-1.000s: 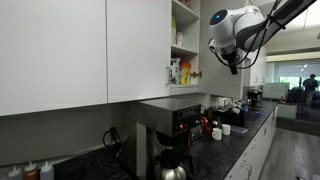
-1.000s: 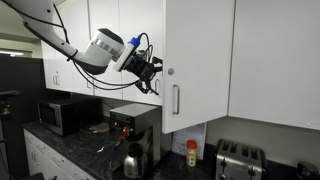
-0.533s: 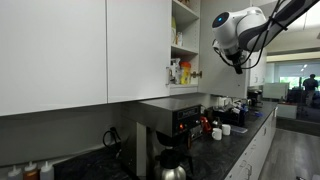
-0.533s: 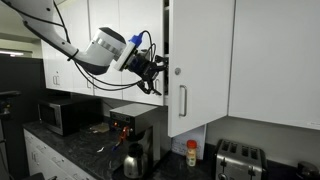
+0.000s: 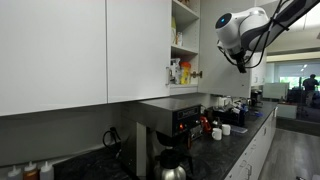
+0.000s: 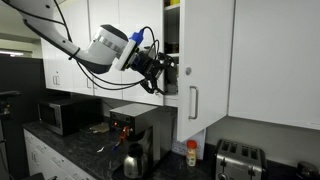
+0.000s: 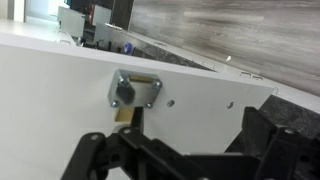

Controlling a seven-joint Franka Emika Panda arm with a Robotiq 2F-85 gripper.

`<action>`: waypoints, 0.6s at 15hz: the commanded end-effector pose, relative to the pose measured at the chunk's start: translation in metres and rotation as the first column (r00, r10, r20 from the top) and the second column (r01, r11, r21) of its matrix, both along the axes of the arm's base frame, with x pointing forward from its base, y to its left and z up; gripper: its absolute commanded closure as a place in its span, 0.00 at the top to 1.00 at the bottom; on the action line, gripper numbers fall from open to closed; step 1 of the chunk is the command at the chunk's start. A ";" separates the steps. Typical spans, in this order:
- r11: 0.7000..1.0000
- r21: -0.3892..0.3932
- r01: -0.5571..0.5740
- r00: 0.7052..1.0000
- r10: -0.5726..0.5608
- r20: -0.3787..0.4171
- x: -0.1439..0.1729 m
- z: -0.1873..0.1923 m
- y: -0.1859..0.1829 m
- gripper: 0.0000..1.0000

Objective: Open the right door of the cabinet above the coffeemaker

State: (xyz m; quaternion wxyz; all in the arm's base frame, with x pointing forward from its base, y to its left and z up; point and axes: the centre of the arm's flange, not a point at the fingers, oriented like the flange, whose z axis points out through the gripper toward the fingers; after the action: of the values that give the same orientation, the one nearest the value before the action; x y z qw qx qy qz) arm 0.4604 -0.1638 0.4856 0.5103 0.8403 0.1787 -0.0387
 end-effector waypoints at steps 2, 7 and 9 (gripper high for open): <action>0.979 0.198 0.047 0.998 -0.054 0.032 0.023 0.006 0.027 1.00; 0.861 0.499 0.100 0.976 -0.181 0.118 0.049 0.034 0.090 1.00; 0.794 0.595 0.121 0.960 -0.247 0.135 0.055 0.051 0.105 1.00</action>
State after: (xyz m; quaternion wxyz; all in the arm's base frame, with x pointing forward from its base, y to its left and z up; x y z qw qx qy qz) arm 0.4945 -0.0727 0.5144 0.2914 0.9512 0.0904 0.0455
